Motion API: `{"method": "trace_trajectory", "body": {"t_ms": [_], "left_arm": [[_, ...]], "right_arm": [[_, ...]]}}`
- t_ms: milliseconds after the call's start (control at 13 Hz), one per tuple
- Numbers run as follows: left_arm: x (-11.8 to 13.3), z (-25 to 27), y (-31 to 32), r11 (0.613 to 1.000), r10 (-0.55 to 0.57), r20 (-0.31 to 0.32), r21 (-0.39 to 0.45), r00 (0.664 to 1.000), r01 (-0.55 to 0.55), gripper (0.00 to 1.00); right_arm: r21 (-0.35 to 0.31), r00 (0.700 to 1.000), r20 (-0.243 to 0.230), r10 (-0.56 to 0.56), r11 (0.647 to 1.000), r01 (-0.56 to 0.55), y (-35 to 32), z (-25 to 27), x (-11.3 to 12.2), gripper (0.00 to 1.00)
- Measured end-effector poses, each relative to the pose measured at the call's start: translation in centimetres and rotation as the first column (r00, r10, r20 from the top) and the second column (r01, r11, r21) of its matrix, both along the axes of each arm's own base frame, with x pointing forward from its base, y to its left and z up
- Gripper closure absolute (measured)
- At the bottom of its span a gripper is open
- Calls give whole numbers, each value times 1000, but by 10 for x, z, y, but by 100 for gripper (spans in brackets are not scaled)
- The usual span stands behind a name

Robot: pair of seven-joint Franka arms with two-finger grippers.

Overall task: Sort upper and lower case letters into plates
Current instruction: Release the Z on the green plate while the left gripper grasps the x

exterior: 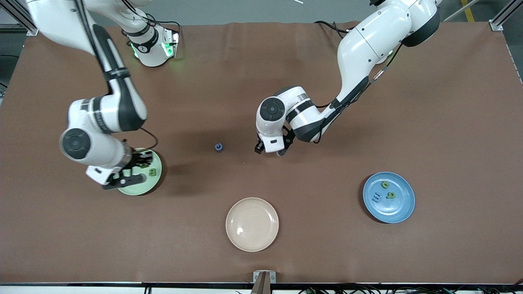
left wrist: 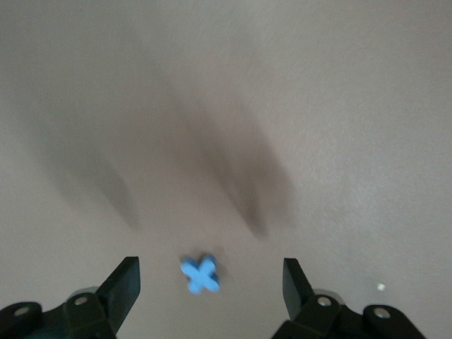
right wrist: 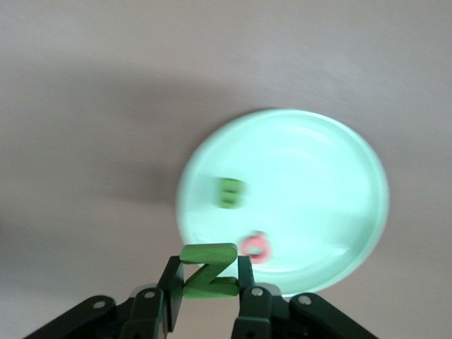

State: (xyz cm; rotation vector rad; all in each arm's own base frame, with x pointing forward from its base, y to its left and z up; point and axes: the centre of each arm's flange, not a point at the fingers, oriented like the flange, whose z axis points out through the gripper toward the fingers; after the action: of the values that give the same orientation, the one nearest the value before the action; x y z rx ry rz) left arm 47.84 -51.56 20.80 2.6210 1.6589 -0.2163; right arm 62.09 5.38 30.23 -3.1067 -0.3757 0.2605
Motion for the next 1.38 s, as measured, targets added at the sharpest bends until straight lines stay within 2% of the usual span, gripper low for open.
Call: {"method": "trace_trajectory", "body": {"t_ms": [230, 460, 537, 921, 1304, 1381], "left_arm": [[-9, -7, -3, 991, 135, 28, 4, 991, -135, 14], [-18, -16, -3, 980, 197, 26, 8, 980, -198, 18], [-20, -18, -2, 978, 209, 23, 11, 978, -210, 23], [-36, -23, -11, 978, 208, 14, 20, 978, -208, 26], [-48, -29, -15, 980, 200, 10, 12, 980, -200, 38], [-48, -29, -15, 979, 202, 12, 0, 979, -202, 38]], "right_arm": [[19, 999, 18, 26, 999, -26, -66, -41, -12, 65], [17, 999, 44, 32, 999, -32, -73, -81, -26, 65], [18, 998, 44, 35, 999, -36, -71, -92, -29, 65], [37, 1000, 27, 10, 999, -11, -69, -114, -34, 65], [38, 1000, 27, 8, 999, -9, -69, -119, -34, 65], [38, 1000, 27, 7, 999, -8, -69, -119, -34, 60]]}}
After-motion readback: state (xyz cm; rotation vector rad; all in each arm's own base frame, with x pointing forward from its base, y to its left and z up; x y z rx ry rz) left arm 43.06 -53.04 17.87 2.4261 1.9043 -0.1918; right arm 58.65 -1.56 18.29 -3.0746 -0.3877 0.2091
